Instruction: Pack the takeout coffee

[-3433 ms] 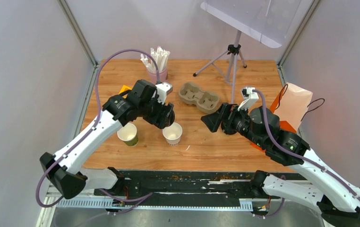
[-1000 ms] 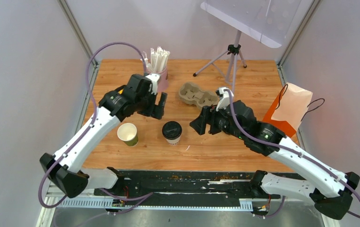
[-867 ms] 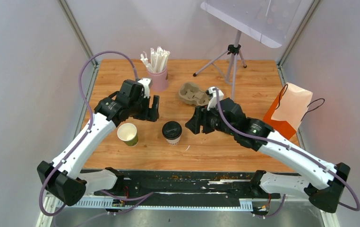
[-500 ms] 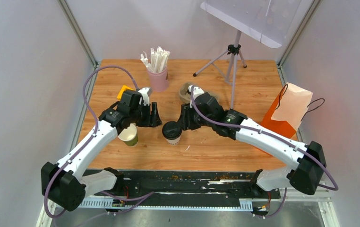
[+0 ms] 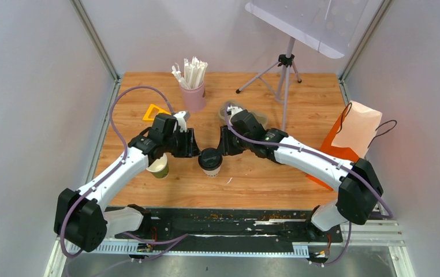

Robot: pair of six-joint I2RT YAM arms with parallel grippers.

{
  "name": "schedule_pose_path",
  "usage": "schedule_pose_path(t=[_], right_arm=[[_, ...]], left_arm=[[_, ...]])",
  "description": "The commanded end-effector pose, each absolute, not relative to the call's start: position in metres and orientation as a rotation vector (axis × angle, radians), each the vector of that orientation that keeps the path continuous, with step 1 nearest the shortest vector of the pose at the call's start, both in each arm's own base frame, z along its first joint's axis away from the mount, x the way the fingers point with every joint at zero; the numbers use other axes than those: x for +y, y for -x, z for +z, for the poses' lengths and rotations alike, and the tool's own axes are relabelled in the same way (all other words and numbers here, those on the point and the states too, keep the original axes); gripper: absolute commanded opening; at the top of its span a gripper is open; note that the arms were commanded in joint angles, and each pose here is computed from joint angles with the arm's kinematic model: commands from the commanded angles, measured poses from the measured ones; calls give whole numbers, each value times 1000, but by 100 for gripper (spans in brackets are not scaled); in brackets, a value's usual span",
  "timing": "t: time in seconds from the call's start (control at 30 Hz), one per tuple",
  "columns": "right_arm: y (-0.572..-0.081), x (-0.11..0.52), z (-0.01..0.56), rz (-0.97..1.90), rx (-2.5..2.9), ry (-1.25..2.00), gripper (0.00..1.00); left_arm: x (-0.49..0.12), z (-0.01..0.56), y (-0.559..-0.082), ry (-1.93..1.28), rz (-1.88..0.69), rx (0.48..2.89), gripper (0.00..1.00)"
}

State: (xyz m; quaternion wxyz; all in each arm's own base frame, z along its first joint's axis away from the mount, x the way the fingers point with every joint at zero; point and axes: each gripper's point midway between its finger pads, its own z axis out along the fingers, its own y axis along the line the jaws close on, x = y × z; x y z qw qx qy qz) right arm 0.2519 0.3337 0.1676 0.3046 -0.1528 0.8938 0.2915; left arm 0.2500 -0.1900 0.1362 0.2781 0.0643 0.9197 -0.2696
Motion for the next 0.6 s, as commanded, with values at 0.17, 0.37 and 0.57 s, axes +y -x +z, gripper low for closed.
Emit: schedule_pose_path(t=[0.17, 0.37, 0.57], right_arm=[[-261, 351, 181, 839, 2311, 449, 25], [-260, 349, 173, 816, 2337, 449, 22], [-255, 345, 160, 808, 2368, 456, 17]], left_arm=[[-198, 133, -254, -223, -777, 2439, 49], [-200, 126, -251, -232, -797, 2451, 47], [-201, 122, -249, -222, -809, 2460, 43]])
